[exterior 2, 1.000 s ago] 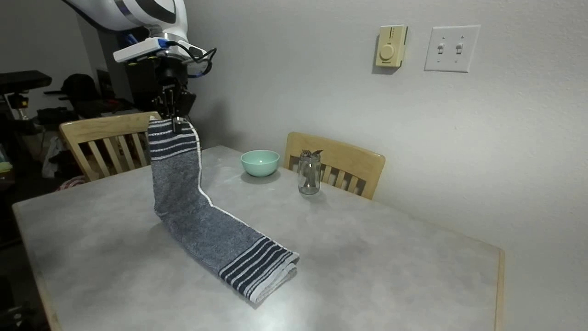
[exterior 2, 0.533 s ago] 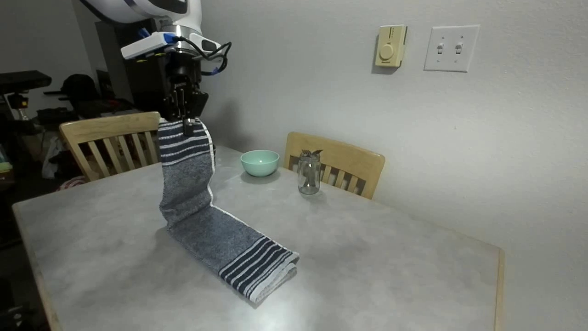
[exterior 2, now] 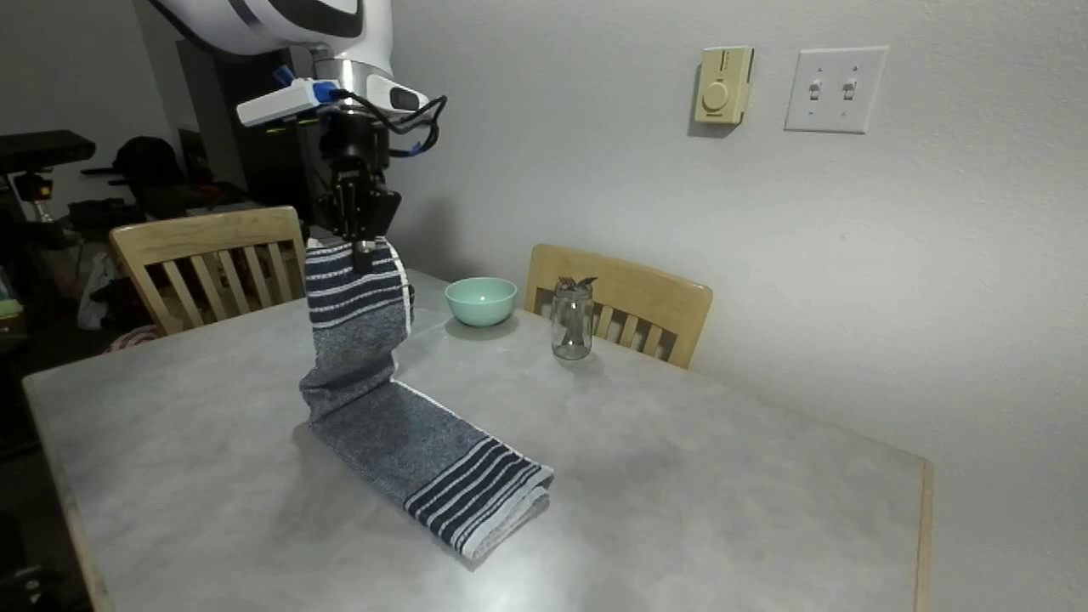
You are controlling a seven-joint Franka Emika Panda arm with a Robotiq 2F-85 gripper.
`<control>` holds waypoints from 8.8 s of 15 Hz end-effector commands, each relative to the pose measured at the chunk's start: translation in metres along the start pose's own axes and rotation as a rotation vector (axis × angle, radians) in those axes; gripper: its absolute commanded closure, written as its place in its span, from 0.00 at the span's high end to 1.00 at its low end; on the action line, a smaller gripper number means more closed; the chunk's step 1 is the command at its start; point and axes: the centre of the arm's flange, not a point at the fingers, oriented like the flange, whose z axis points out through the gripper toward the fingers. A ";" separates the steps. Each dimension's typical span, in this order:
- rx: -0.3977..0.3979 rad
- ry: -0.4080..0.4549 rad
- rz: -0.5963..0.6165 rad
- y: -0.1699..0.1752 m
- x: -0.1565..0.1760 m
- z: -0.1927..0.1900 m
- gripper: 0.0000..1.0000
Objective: Fold the towel
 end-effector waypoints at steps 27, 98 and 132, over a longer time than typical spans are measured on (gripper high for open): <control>0.163 0.195 0.089 0.126 -0.043 0.113 0.01; 0.083 0.034 0.505 0.092 0.000 0.168 1.00; -0.718 0.030 0.760 0.114 -0.013 0.181 1.00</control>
